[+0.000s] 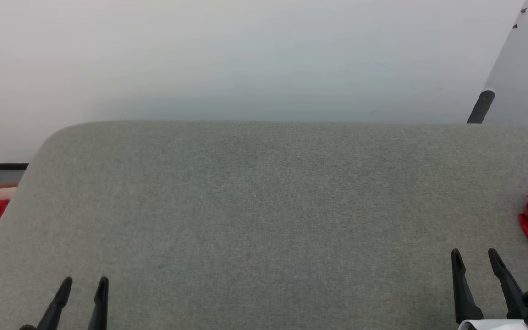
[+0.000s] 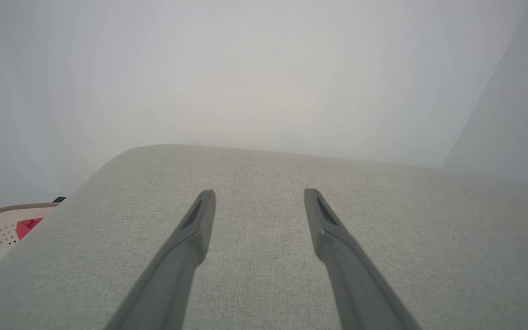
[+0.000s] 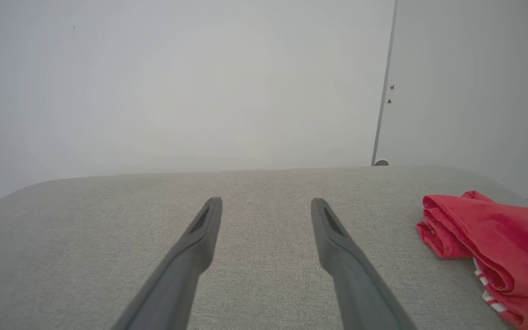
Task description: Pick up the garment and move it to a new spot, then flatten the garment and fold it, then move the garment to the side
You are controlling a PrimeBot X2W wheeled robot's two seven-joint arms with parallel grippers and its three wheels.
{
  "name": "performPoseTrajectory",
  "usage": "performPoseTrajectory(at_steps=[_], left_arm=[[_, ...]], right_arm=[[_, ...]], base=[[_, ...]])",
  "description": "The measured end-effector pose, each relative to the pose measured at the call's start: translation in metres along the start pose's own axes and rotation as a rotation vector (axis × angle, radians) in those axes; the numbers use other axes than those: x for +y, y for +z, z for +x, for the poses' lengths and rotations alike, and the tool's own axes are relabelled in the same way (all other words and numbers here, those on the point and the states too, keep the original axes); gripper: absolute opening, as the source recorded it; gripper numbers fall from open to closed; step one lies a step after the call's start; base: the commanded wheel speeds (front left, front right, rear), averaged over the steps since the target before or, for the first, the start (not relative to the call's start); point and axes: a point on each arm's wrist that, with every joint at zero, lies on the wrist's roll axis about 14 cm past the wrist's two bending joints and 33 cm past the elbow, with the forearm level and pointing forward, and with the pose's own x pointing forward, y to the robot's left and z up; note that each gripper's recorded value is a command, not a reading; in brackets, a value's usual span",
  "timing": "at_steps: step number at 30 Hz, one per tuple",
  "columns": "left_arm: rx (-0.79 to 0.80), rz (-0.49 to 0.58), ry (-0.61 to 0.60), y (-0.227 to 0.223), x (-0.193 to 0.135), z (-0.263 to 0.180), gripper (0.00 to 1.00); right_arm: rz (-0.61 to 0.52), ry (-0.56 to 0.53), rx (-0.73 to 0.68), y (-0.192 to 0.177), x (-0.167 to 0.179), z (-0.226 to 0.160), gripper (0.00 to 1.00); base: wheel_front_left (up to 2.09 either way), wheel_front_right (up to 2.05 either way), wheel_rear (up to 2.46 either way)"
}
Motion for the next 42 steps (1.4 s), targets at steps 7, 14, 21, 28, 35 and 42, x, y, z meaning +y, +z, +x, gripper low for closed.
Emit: performPoseTrajectory(at_steps=[7, 14, 21, 28, 35, 42], left_arm=[[0.008, 0.000, -0.001, -0.0015, 0.0008, -0.0013, 1.00], [0.014, 0.001, 0.000, -0.0028, 0.0016, -0.0020, 1.00], [0.020, -0.003, -0.003, -0.0042, 0.0014, -0.0012, 1.00], [0.022, -0.004, 0.001, -0.0046, 0.0027, -0.0004, 1.00], [0.021, -0.008, 0.010, -0.0045, 0.0051, 0.0000, 1.00], [0.023, -0.011, 0.014, -0.0050, 0.0059, 0.0006, 1.00]], right_arm=[[0.005, 0.007, 0.003, -0.0007, 0.0022, 0.0018, 1.00], [0.013, 0.009, 0.004, -0.0017, 0.0035, 0.0021, 1.00], [0.017, 0.012, 0.006, -0.0031, 0.0045, 0.0024, 1.00], [0.018, 0.011, -0.002, -0.0026, 0.0044, 0.0026, 1.00], [0.019, 0.005, -0.032, 0.0022, 0.0022, 0.0039, 1.00], [0.019, 0.004, -0.038, 0.0012, 0.0020, 0.0042, 1.00]], base=[[0.00, 0.00, 0.00], [0.00, 0.00, 0.00], [0.00, 0.00, 0.00], [0.00, 0.00, 0.00], [0.00, 0.00, 0.00], [0.00, 0.00, 0.00]])
